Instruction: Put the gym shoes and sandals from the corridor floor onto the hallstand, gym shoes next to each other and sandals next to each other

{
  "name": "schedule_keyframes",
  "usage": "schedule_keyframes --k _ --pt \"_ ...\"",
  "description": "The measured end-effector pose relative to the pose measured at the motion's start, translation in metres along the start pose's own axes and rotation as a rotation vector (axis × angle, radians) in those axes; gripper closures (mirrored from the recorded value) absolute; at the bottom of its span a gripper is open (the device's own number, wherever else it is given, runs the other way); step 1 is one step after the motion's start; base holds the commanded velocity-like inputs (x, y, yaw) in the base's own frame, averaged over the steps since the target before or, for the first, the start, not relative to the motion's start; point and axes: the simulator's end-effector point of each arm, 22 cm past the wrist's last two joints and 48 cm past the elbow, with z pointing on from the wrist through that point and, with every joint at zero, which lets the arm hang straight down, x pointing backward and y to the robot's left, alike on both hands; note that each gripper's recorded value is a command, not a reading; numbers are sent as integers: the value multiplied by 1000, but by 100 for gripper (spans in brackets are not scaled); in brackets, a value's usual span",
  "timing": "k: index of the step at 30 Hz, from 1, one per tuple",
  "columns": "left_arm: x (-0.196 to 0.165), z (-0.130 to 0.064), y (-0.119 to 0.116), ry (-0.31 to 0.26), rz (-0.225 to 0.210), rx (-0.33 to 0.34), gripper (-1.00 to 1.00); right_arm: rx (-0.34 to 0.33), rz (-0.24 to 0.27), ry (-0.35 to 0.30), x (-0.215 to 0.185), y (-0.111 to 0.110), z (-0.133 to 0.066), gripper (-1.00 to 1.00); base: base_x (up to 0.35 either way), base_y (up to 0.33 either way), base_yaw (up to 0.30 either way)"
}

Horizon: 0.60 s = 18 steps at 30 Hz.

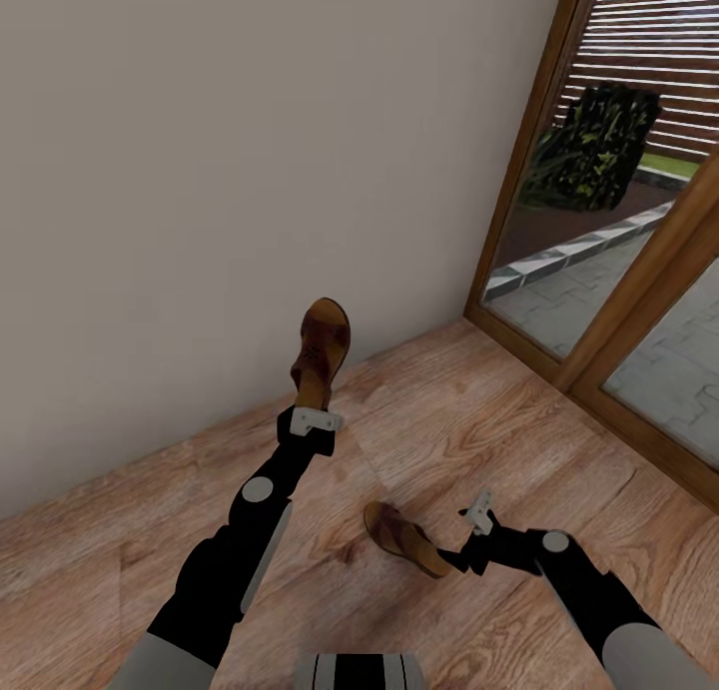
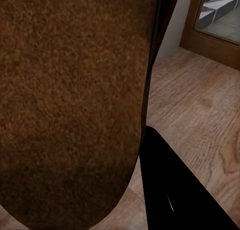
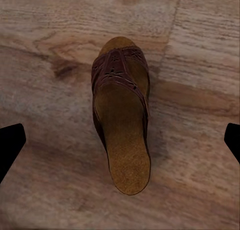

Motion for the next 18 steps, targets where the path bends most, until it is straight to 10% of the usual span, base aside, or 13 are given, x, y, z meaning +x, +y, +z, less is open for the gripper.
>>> schedule_keyframes --k 18 --pt "23 6 0 38 -9 4 100 -41 24 5 9 9 11 -100 0 0 0"
